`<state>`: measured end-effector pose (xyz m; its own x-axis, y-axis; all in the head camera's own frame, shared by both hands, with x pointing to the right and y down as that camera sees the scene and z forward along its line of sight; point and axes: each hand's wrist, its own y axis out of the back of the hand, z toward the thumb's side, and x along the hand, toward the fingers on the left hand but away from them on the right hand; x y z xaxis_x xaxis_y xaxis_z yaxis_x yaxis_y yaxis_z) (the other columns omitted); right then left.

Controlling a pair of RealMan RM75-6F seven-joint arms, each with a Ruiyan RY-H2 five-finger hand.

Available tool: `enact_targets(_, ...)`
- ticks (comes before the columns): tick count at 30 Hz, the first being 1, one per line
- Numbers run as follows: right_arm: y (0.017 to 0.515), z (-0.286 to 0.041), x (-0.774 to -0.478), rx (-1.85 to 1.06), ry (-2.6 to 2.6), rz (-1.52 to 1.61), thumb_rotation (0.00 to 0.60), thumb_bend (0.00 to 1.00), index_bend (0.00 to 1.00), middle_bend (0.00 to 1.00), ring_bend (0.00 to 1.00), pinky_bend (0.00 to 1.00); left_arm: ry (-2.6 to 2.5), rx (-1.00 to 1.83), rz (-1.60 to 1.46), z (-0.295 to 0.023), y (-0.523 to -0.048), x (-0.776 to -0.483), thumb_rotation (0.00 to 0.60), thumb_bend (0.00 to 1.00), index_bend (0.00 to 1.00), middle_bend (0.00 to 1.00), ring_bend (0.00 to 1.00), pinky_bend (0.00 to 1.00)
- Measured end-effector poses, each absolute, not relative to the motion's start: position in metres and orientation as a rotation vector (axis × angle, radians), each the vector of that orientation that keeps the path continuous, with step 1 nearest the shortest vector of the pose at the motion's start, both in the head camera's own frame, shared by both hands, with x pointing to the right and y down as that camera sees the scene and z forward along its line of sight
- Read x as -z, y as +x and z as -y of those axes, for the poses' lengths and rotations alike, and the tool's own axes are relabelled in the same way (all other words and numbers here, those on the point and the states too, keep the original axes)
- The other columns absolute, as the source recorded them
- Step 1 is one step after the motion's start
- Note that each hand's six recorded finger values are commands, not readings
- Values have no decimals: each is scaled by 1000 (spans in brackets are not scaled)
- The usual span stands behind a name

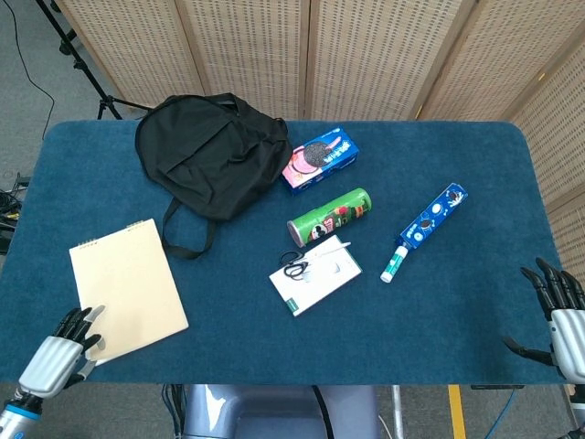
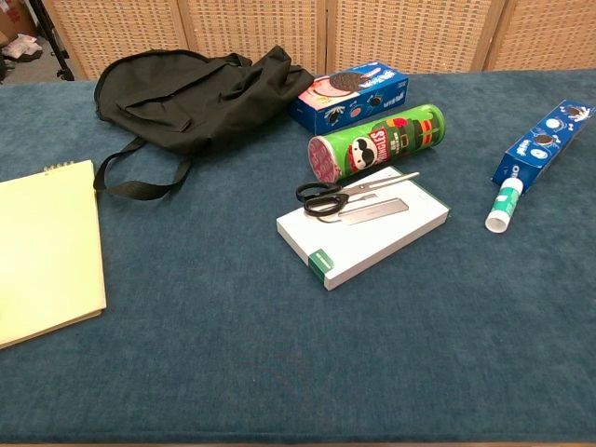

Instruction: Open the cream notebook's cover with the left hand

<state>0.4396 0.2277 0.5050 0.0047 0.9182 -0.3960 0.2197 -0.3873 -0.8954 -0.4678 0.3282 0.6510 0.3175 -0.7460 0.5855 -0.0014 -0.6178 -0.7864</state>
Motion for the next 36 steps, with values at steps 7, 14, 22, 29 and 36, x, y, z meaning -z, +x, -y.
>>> enact_targets(7,439,-228,-505,-1427,-1661,1180,600,0,84,0,0,0,-1975,1281,-625,-343,-454,-640,600,524,753,0,0,0)
enact_targets(14,439,-228,-506,-1429,-1659,1176,600,0,84,0,0,0,-2161,1201,-572,-362,-435,-628,600,523,753,0,0,0)
enact_targets(22,439,-228,-506,-1431,-1660,1175,600,0,84,0,0,0,-2261,1154,-661,-357,-431,-612,600,533,753,0,0,0)
enact_targets(29,438,-229,-507,-1430,-1664,1173,600,0,84,0,0,0,-2355,1118,-1041,-317,-436,-600,600,555,756,0,0,0)
enact_targets(36,438,-229,-507,-1431,-1664,1173,600,0,84,0,0,0,-2117,1163,-1409,-235,-459,-591,600,565,760,0,0,0)
